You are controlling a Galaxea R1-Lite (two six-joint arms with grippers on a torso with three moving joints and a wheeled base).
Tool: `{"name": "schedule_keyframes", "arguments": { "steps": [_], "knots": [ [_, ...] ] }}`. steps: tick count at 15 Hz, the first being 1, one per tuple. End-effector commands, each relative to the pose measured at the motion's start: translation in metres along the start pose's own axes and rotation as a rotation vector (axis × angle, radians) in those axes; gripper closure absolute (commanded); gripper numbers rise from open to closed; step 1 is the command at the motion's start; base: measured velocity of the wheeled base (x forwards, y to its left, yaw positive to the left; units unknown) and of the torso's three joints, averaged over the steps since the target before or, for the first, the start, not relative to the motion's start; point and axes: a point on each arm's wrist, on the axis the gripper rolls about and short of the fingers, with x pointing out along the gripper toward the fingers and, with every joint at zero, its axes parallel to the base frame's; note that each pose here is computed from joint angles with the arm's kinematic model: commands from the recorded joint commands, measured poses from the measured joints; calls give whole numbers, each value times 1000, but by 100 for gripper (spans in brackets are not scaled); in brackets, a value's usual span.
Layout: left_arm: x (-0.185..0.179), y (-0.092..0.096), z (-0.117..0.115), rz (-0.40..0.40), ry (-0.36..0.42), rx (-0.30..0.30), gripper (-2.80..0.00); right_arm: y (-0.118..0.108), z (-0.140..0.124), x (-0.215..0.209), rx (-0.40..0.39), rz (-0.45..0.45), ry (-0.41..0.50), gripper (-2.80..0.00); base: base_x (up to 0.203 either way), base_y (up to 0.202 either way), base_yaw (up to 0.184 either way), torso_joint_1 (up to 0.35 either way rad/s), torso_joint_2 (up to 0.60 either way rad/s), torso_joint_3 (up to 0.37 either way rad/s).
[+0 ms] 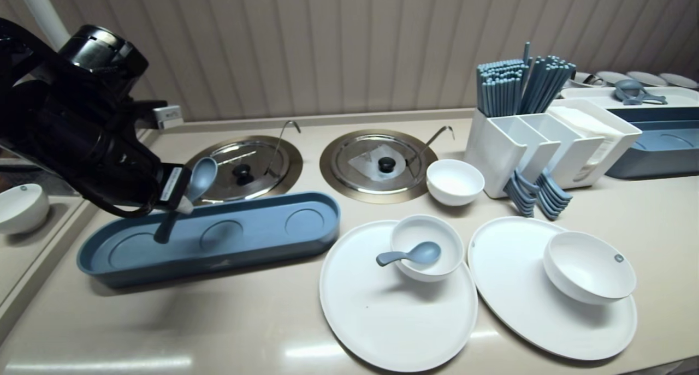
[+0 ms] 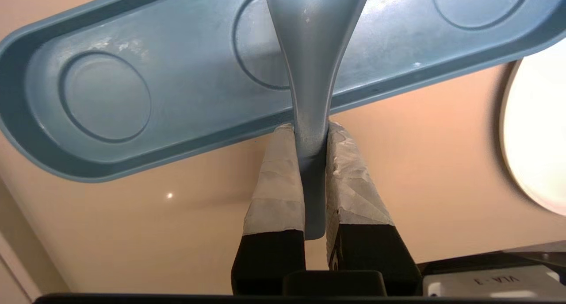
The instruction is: Pick the spoon and place it in the bowl
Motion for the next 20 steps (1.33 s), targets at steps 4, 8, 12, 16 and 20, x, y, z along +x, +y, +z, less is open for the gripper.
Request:
{"name": "schedule_keyframes", "arguments": {
  "steps": [4, 8, 12, 16, 20],
  "knots": [
    [-1, 0, 0, 1, -1, 0, 0, 0, 0, 0, -1, -1, 1, 0, 0, -184, 1, 1, 3, 2],
    [-14, -9, -1, -36, -40, 18, 0, 0, 0, 0, -1, 0, 1, 0, 0, -194, 3, 3, 3, 5],
    [-26, -21, -5, -69, -68, 33, 0, 0, 0, 0, -1, 0, 1, 0, 0, -194, 2, 1, 3, 5],
    [-27, -21, -5, -70, -69, 33, 0, 0, 0, 0, -2, -1, 1, 0, 0, -196, 3, 3, 1, 1],
    [-27, -21, -5, -70, -69, 34, 0, 0, 0, 0, -2, 0, 1, 0, 0, -196, 1, 0, 1, 2]
  ]
}}
